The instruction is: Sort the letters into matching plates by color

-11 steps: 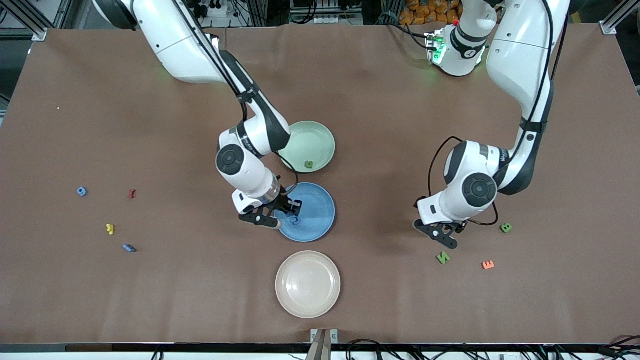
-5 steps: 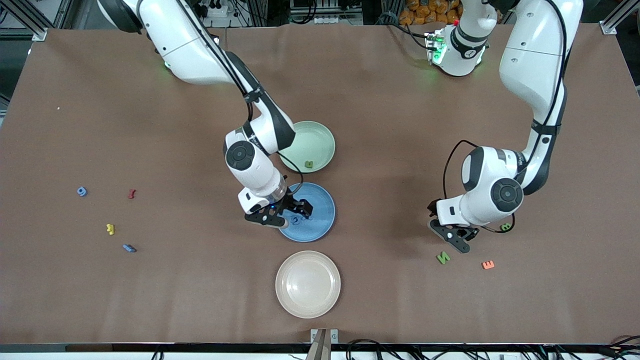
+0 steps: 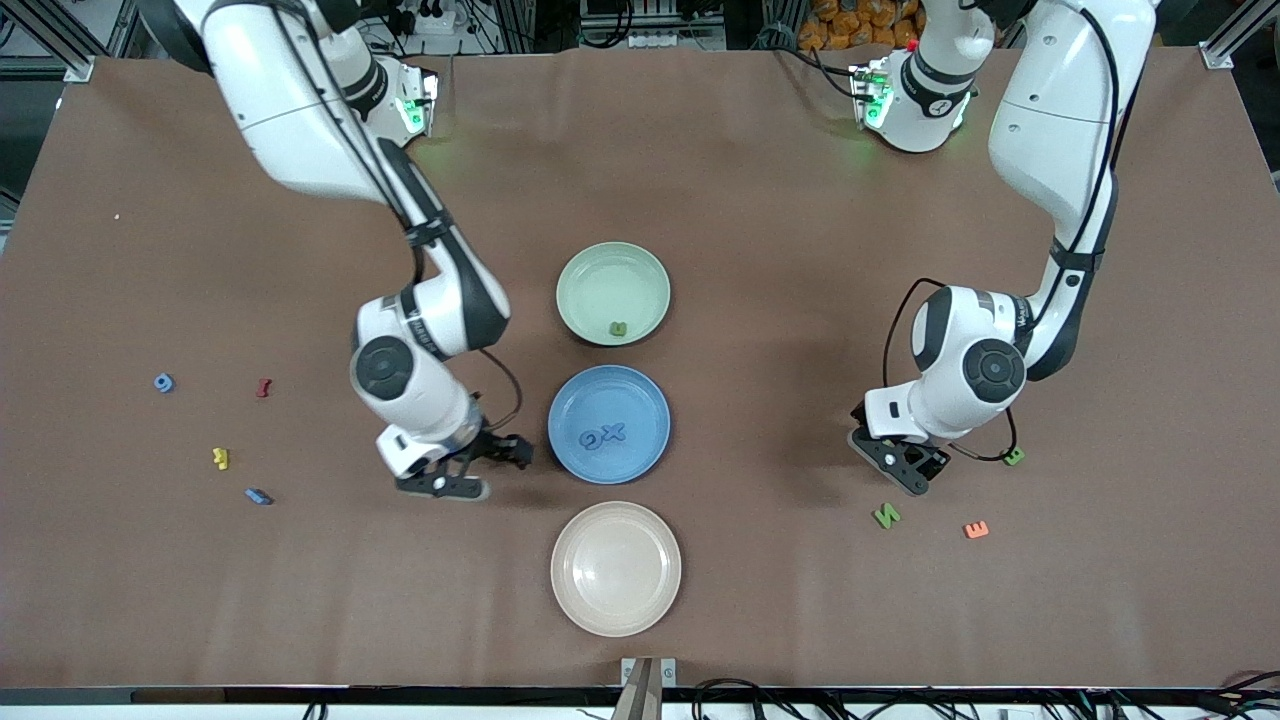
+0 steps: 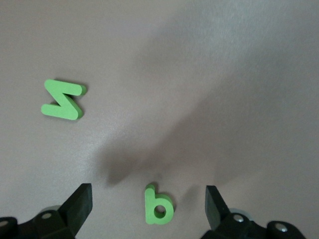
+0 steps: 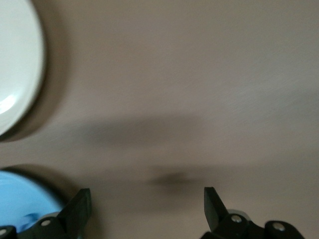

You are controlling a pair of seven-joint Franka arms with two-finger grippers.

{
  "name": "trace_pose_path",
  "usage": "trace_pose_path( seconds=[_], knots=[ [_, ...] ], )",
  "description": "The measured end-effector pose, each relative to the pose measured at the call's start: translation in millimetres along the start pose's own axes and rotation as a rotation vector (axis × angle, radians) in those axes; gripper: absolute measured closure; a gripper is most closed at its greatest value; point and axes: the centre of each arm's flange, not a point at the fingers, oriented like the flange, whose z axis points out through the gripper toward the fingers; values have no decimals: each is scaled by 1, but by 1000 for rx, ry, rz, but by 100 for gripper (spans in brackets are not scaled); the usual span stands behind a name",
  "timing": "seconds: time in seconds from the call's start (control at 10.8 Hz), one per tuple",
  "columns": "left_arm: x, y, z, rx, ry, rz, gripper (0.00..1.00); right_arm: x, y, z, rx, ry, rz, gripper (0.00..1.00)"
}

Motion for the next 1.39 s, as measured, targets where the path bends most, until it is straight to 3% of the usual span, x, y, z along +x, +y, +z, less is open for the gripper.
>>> trace_pose_path(
  seconds=[0.28, 0.65, 1.02, 1.39],
  knots=[
    [-8, 6, 8, 11, -12, 56, 0, 38, 90, -12, -28, -13, -149, 0],
    [-17, 9, 9, 3, -25, 95, 0, 67, 205, -20, -55, -26, -526, 0],
    [-16, 8, 9, 15, -8, 98, 0, 72, 301, -24, -53, -72, -814, 0],
    [-17, 14, 16, 22, 5, 106, 0, 67, 350, -17, -40, -99, -1010, 0]
  ],
)
